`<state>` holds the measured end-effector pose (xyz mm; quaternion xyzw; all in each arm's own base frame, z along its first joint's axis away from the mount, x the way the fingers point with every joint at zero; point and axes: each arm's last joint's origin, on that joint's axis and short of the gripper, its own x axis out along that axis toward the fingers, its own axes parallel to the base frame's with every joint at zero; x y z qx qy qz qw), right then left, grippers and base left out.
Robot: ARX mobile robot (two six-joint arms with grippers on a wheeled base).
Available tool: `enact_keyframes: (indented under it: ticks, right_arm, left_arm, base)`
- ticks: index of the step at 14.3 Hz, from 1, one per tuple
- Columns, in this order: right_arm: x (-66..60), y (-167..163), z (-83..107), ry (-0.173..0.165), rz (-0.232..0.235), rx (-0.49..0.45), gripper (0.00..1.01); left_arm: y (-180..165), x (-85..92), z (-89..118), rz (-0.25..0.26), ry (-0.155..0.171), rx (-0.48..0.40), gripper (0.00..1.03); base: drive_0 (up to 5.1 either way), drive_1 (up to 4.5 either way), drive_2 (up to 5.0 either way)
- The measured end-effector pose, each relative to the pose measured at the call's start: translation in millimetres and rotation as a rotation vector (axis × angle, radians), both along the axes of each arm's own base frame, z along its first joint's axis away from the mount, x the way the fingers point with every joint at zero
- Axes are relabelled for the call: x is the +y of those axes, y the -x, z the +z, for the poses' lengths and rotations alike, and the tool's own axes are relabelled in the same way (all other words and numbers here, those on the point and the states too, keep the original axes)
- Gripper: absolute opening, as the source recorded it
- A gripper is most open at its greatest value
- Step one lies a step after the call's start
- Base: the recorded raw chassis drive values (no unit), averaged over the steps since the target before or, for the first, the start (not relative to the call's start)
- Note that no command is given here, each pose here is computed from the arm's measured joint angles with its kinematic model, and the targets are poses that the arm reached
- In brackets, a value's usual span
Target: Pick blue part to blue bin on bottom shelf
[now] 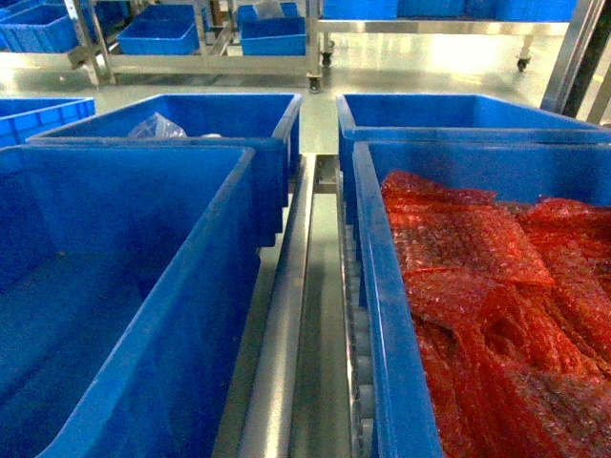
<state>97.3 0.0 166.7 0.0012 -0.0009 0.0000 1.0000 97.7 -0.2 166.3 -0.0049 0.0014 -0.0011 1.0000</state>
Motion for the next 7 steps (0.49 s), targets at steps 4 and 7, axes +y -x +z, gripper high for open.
enact_keyframes:
  ticks: [4,7]
  right_arm:
    - [0.0,0.0,-0.1,0.0,0.0,0.0,0.98]
    - [0.0,0.0,-0.1,0.0,0.0,0.0,0.98]
  left_arm:
    - [0.0,0.0,0.0,0.0,0.0,0.0,0.98]
    - [0.0,0.0,0.0,0.0,0.0,0.0,0.98]
  base:
    - [0.0,0.0,0.0]
    - [0.0,0.0,0.0]
